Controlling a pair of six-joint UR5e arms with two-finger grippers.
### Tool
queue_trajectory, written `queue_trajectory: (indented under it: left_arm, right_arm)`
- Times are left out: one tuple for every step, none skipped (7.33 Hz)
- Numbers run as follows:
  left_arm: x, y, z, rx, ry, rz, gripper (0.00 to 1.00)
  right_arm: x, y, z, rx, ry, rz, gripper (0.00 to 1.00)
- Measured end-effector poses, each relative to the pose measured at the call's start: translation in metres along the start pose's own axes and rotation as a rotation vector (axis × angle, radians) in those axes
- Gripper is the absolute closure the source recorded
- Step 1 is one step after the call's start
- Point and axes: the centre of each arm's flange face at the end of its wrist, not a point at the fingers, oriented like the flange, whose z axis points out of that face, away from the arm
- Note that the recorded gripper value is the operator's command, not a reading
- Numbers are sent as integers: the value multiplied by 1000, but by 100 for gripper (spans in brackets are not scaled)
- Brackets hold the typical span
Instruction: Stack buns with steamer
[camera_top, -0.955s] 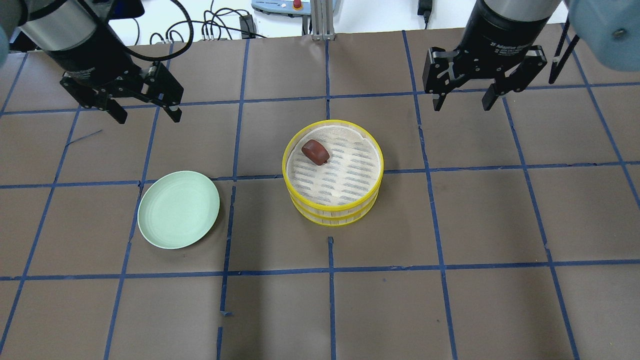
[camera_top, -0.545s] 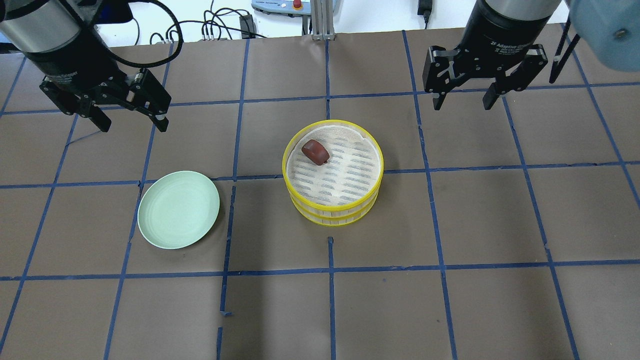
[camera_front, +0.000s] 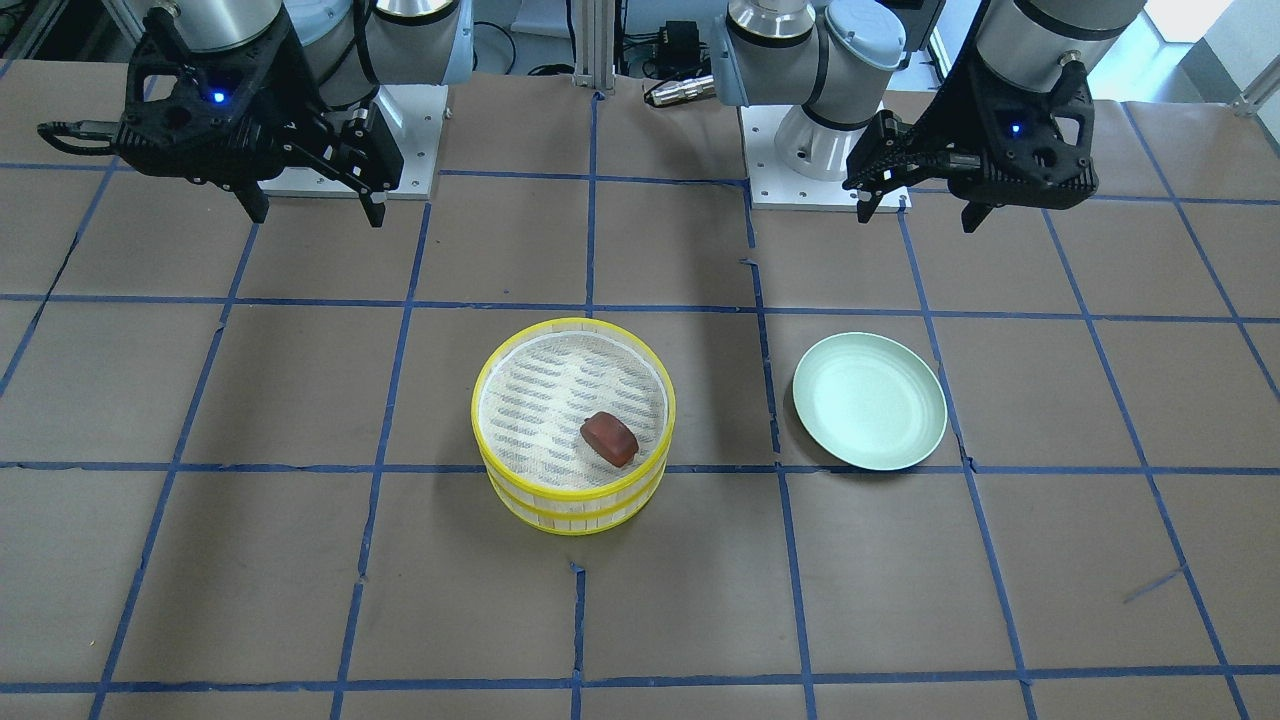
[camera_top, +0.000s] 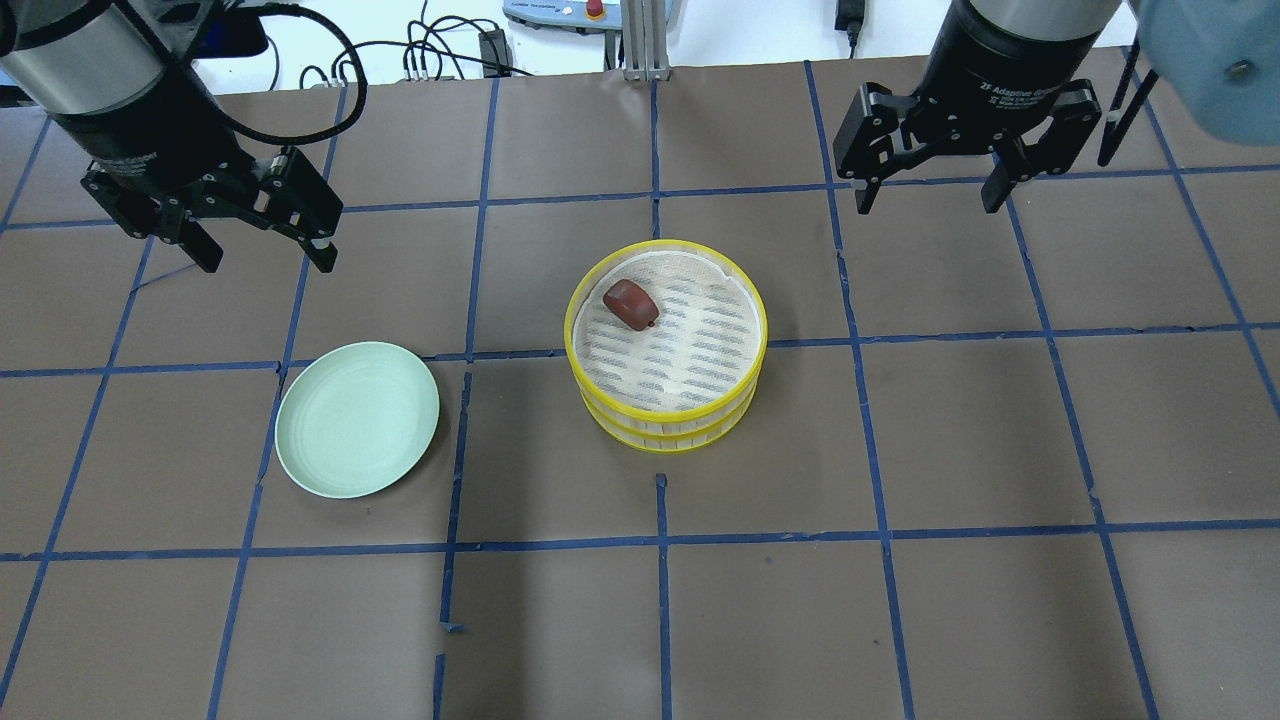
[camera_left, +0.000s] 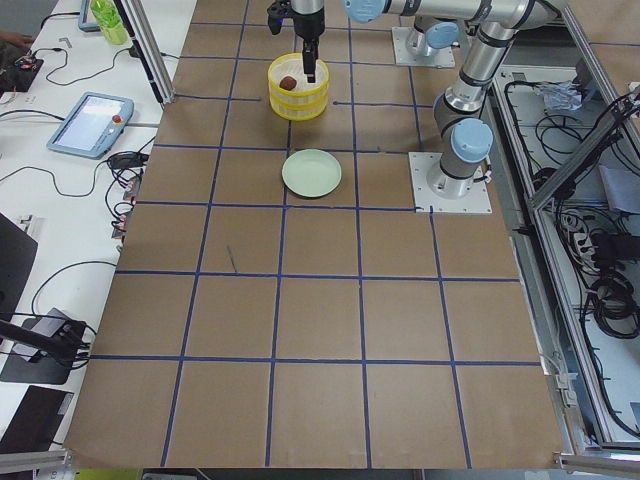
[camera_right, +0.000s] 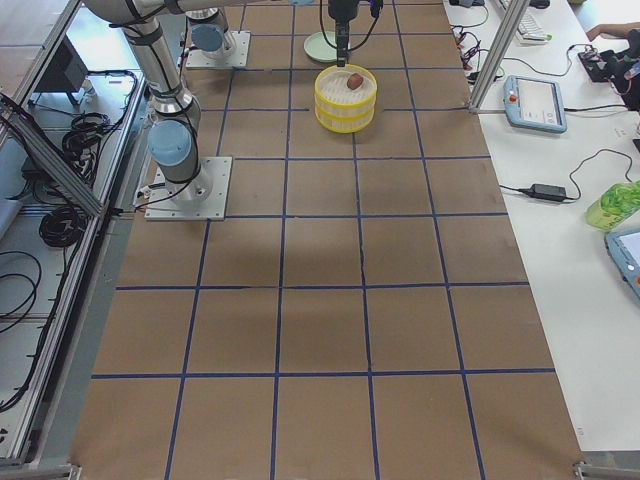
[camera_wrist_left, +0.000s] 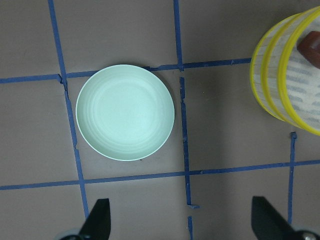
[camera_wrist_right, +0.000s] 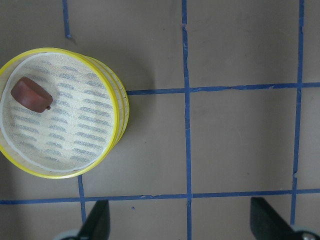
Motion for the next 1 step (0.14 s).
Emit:
queue_trajectory:
  left_arm:
    - [0, 0, 0, -1, 0, 2, 0]
  right_arm:
    - [0, 0, 0, 0, 0, 0, 0]
